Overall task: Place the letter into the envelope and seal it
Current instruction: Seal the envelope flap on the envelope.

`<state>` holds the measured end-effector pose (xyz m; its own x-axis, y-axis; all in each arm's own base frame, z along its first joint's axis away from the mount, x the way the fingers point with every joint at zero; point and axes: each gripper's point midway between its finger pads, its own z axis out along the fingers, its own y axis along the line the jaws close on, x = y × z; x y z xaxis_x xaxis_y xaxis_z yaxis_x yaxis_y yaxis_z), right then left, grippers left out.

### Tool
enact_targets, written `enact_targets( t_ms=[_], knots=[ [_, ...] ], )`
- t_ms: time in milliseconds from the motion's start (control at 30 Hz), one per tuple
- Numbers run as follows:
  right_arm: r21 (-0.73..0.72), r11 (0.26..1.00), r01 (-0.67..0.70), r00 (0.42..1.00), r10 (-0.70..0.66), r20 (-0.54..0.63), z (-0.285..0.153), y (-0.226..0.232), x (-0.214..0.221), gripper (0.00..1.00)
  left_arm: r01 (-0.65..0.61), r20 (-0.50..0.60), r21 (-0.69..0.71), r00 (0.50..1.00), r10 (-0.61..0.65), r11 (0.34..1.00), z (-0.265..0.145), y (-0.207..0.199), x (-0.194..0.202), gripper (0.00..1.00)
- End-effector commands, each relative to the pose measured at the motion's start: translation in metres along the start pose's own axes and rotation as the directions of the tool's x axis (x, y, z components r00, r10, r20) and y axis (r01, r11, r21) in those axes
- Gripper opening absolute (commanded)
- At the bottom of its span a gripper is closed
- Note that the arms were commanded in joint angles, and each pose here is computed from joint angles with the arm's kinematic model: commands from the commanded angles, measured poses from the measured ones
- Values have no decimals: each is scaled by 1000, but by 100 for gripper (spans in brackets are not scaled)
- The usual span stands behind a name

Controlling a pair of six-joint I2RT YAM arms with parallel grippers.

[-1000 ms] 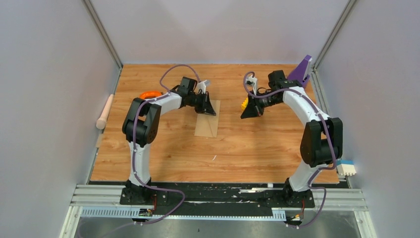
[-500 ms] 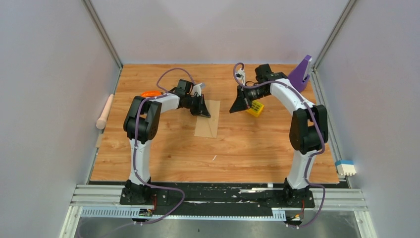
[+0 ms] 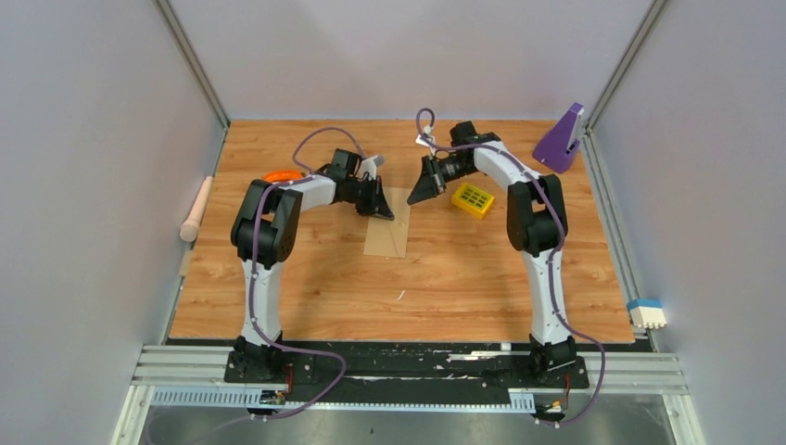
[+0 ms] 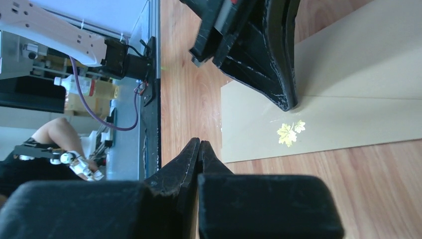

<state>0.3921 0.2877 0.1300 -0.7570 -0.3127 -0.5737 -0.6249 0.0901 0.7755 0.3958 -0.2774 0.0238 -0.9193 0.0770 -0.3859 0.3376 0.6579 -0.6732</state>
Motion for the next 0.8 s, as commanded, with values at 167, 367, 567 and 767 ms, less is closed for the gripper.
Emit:
enact_targets(
  t_ms=[167,367,567,767],
  knots=[
    [15,997,-79,991,80,-105,55,-16,25,0,135,-50,-77,989,-139,988,13,29,35,0],
    [131,984,-121,982,138,-132,64,-43,41,0,182,-24,-67,983,-184,981,12,29,36,0],
    [226,962,-154,970,191,-149,65,-68,60,0,203,-20,-54,979,-204,978,11,28,36,0],
    [232,954,-189,963,226,-145,70,-77,62,0,210,-23,-47,977,-212,976,11,28,38,0]
  ],
)
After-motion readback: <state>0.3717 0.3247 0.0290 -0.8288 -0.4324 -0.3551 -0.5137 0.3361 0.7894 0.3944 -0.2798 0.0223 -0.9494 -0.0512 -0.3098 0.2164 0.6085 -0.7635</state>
